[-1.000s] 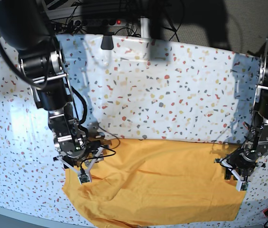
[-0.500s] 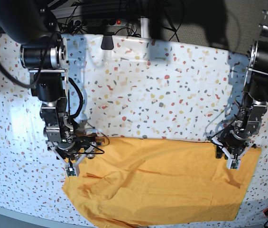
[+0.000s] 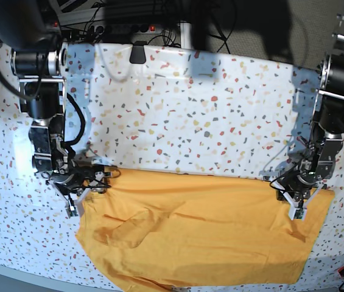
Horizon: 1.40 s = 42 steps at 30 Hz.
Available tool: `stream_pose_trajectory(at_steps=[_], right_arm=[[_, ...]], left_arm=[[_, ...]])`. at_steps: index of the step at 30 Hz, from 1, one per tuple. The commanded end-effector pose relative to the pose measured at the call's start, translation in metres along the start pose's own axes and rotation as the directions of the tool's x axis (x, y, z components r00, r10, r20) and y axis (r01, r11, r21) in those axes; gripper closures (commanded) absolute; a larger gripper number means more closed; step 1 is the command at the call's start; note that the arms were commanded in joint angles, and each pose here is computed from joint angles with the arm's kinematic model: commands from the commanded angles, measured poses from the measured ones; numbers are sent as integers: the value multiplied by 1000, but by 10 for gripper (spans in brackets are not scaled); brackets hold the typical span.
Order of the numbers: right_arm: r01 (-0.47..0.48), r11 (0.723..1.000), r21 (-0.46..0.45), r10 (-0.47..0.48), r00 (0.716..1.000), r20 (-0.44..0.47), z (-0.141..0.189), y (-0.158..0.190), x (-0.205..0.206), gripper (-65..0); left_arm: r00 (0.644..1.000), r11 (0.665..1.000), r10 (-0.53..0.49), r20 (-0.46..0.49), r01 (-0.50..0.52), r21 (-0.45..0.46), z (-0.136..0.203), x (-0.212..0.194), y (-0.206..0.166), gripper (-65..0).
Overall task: Fold the T-shirt properly
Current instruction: 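Drag the shirt back toward the robot with both grippers to flatten it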
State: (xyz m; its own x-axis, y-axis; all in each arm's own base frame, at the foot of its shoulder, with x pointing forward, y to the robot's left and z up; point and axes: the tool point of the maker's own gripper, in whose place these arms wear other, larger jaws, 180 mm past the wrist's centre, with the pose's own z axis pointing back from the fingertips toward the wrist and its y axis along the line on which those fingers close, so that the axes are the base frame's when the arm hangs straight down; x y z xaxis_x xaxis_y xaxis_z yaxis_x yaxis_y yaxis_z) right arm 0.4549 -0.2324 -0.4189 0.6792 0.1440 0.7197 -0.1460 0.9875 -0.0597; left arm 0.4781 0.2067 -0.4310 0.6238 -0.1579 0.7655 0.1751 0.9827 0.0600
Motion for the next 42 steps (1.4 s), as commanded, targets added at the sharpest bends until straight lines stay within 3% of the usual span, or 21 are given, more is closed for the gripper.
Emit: stream_pose_trajectory(at_steps=[1,11,17,24,33,42], right_arm=[[-30,998,-53,28,999,-38,7,-23,-3,-379],[-92,995,-28,88,990,-110,39,-52,-54,-379],[-123,992,-24,118,982,-150,69,-62,-80,-379],[-226,974,-31,215,953,-214,103,-77,-110,-379],[-216,976,10,211,940,-267,137,-71,-148,-379],[-117,993,-34,105,961,-256,178,-81,-171,-379]], left_arm=[[999,1000,-18,-38,18,21,3,-5,8,-109],[992,992,-98,-84,91,-87,22,-25,-46,-109],[979,997,-73,-189,72,-11,42,-47,-54,-109],[962,992,-109,-250,91,-84,72,-73,-88,-109],[957,988,-148,-250,131,-82,111,-100,-103,-109],[951,982,-176,-256,150,-117,154,-138,-130,-109]])
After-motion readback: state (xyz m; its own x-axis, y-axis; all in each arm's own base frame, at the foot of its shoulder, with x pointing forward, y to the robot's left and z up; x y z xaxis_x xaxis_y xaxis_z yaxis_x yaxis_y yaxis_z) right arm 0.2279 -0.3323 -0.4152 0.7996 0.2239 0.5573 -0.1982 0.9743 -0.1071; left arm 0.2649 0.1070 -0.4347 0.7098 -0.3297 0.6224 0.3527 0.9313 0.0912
